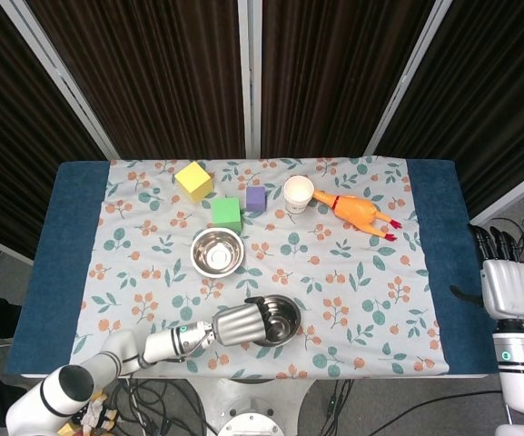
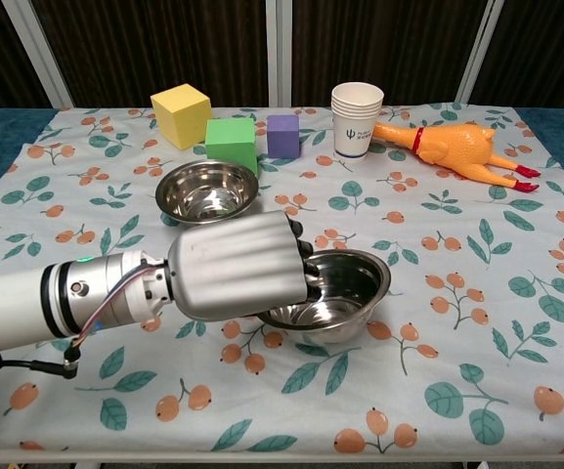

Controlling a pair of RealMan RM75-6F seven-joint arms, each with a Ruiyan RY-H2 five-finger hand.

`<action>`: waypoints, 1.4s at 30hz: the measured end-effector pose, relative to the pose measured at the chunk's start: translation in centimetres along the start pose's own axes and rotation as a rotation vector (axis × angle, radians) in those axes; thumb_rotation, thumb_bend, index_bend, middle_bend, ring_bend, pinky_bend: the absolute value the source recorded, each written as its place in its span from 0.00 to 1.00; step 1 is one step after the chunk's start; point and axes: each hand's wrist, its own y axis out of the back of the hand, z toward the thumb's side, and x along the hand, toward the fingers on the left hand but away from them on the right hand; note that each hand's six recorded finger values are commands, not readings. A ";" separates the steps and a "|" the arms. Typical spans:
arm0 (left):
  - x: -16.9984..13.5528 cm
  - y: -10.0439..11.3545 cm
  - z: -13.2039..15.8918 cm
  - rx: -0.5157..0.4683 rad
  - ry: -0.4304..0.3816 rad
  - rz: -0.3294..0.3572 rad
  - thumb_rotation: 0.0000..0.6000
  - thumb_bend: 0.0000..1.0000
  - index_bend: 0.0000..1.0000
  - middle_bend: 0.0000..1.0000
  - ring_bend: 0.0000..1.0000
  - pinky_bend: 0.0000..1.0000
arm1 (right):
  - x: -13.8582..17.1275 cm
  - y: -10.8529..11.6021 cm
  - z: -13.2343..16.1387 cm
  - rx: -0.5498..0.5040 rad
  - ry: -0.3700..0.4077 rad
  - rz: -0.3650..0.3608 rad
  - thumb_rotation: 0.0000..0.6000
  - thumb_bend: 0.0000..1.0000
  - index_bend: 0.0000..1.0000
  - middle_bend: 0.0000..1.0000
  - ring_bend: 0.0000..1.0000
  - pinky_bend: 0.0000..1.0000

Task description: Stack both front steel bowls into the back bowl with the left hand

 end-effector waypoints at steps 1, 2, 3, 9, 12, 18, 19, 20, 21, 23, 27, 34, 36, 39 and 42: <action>0.0 0.1 -0.1 0.002 0.002 0.004 1.00 0.31 0.75 0.75 0.66 0.67 | 0.0 0.0 0.0 0.000 0.000 -0.001 1.00 0.00 0.02 0.10 0.00 0.03; 0.1 0.2 -0.3 0.005 0.006 0.010 1.00 0.31 0.75 0.75 0.66 0.67 | 0.0 0.1 0.0 0.000 0.000 -0.002 1.00 0.00 0.02 0.10 0.00 0.03; 0.2 0.4 -0.6 0.011 0.015 0.018 1.00 0.31 0.75 0.75 0.66 0.67 | 0.0 0.1 0.0 -0.001 0.000 -0.004 1.00 0.00 0.02 0.10 0.00 0.03; 0.0 1.3 -4.4 0.082 0.082 0.040 1.00 0.31 0.75 0.75 0.66 0.68 | 0.1 0.4 0.2 -0.001 0.008 -0.014 1.00 0.00 0.02 0.10 0.00 0.03; -0.4 1.6 -7.5 0.139 0.138 0.033 1.00 0.31 0.75 0.75 0.67 0.68 | 0.0 0.5 0.4 -0.004 0.010 -0.016 1.00 0.00 0.02 0.10 0.00 0.03; -1.6 1.1 -13.0 0.249 0.239 -0.039 1.00 0.31 0.75 0.75 0.67 0.68 | 0.1 0.4 0.7 0.000 0.015 -0.015 1.00 0.00 0.02 0.10 0.00 0.03; -1.8 0.8 -13.5 0.259 0.245 -0.057 1.00 0.32 0.75 0.75 0.67 0.68 | 0.1 0.4 0.7 0.002 0.016 -0.015 1.00 0.00 0.02 0.10 0.00 0.03; -2.1 0.5 -13.9 0.270 0.249 -0.077 1.00 0.32 0.75 0.75 0.67 0.68 | 0.1 0.4 0.7 0.002 0.015 -0.015 1.00 0.00 0.02 0.10 0.00 0.03; -2.5 0.0 -14.4 0.282 0.252 -0.106 1.00 0.32 0.75 0.75 0.67 0.68 | 0.1 0.4 0.7 0.001 0.015 -0.016 1.00 0.00 0.02 0.10 0.00 0.03; -3.1 -0.8 -14.8 0.297 0.250 -0.147 1.00 0.32 0.75 0.75 0.67 0.68 | 0.1 0.5 0.8 -0.002 0.013 -0.019 1.00 0.00 0.02 0.10 0.00 0.03; -4.1 -2.1 -14.4 0.314 0.215 -0.202 1.00 0.32 0.75 0.75 0.67 0.68 | 0.1 0.5 0.8 0.001 0.014 -0.017 1.00 0.00 0.02 0.10 0.00 0.03; -4.2 -3.3 -13.6 0.331 0.154 -0.246 1.00 0.32 0.75 0.75 0.67 0.68 | 0.2 0.6 0.6 0.000 0.009 -0.021 1.00 0.00 0.02 0.10 0.00 0.03; -4.2 -3.4 -13.8 0.336 0.150 -0.251 1.00 0.32 0.75 0.75 0.67 0.68 | 0.2 0.6 0.6 0.000 0.008 -0.020 1.00 0.00 0.02 0.10 0.00 0.03; -4.3 -3.6 -14.2 0.343 0.154 -0.264 1.00 0.32 0.75 0.75 0.67 0.68 | 0.2 0.5 0.6 0.001 0.009 -0.017 1.00 0.00 0.02 0.10 0.00 0.03; -4.6 -3.8 -14.6 0.349 0.158 -0.280 1.00 0.31 0.75 0.74 0.67 0.68 | 0.2 0.5 0.6 -0.003 0.009 -0.014 1.00 0.00 0.02 0.10 0.00 0.03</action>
